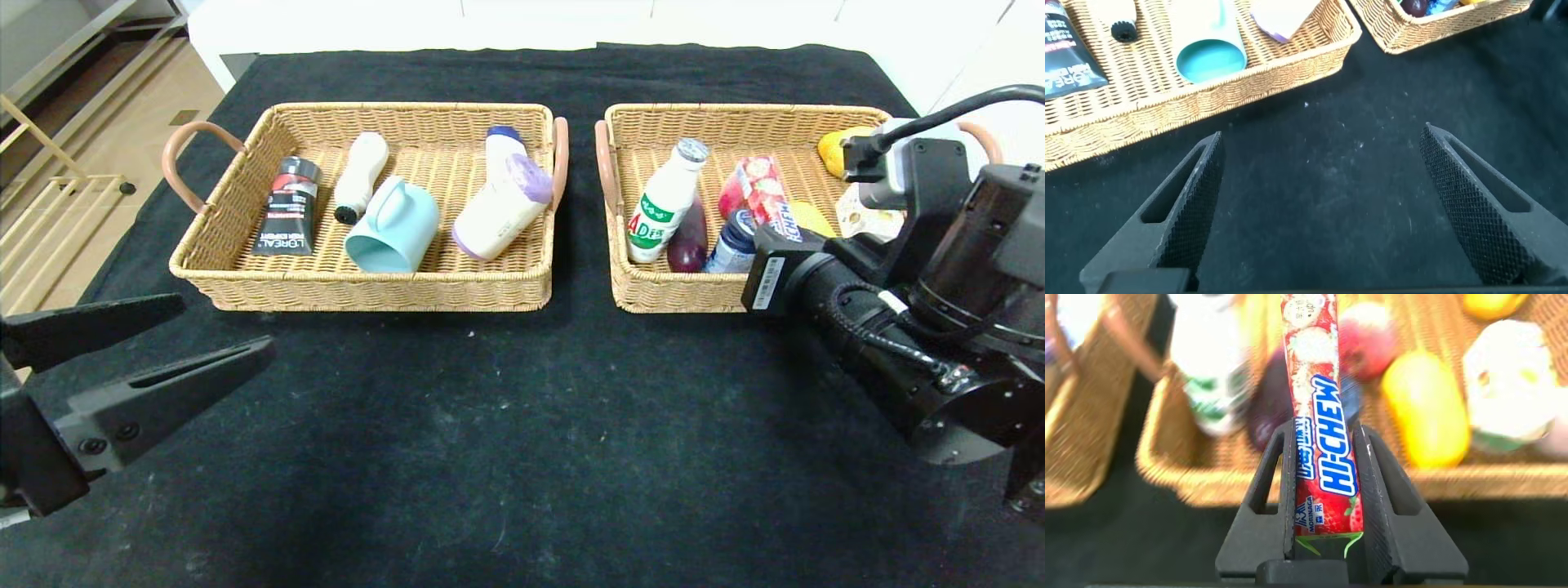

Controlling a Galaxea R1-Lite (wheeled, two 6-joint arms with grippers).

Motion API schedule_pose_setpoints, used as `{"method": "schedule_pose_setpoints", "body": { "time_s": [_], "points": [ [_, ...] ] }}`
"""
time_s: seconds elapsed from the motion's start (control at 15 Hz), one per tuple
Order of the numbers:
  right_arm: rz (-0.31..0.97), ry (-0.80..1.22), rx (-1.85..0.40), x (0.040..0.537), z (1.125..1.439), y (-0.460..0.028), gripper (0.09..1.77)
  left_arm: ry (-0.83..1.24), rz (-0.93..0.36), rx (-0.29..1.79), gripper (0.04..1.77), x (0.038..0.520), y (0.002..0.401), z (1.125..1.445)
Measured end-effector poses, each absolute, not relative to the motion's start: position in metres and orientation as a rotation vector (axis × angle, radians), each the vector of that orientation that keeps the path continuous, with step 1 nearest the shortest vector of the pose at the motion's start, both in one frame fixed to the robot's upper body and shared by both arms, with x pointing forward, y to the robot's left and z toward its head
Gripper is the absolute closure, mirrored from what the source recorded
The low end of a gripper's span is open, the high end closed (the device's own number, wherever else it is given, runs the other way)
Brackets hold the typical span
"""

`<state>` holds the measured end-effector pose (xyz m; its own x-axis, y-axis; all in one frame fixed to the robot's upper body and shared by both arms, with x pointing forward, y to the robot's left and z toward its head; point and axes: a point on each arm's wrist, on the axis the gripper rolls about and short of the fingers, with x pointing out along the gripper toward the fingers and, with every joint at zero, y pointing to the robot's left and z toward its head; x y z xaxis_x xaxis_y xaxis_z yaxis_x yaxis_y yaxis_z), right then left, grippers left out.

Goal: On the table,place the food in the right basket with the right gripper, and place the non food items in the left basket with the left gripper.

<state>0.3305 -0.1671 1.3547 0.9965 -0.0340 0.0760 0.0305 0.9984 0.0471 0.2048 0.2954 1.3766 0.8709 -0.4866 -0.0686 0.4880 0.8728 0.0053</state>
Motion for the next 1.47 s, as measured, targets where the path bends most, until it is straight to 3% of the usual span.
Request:
{"method": "schedule_pose_setpoints", "body": {
  "time_s": [0.47, 0.8, 1.07, 1.47],
  "points": [
    [-0.126, -0.138, 0.066, 0.378, 1.369, -0.21, 1.32, 0.078, -0.526, 0.024, 0.09, 0.206, 0.293, 1.374],
    [-0.15, -0.142, 0.066, 0.398, 1.368, -0.214, 1.32, 0.079, -0.529, 0.025, 0.09, 0.206, 0.292, 1.374],
    [-0.151, -0.137, 0.059, 0.402, 1.367, -0.213, 0.86, 0.077, -0.529, 0.025, 0.09, 0.206, 0.292, 1.374],
    [-0.137, -0.092, 0.035, 0.388, 1.37, -0.215, 0.48, 0.049, -0.52, 0.025, 0.09, 0.199, 0.295, 1.378]
  ]
}}
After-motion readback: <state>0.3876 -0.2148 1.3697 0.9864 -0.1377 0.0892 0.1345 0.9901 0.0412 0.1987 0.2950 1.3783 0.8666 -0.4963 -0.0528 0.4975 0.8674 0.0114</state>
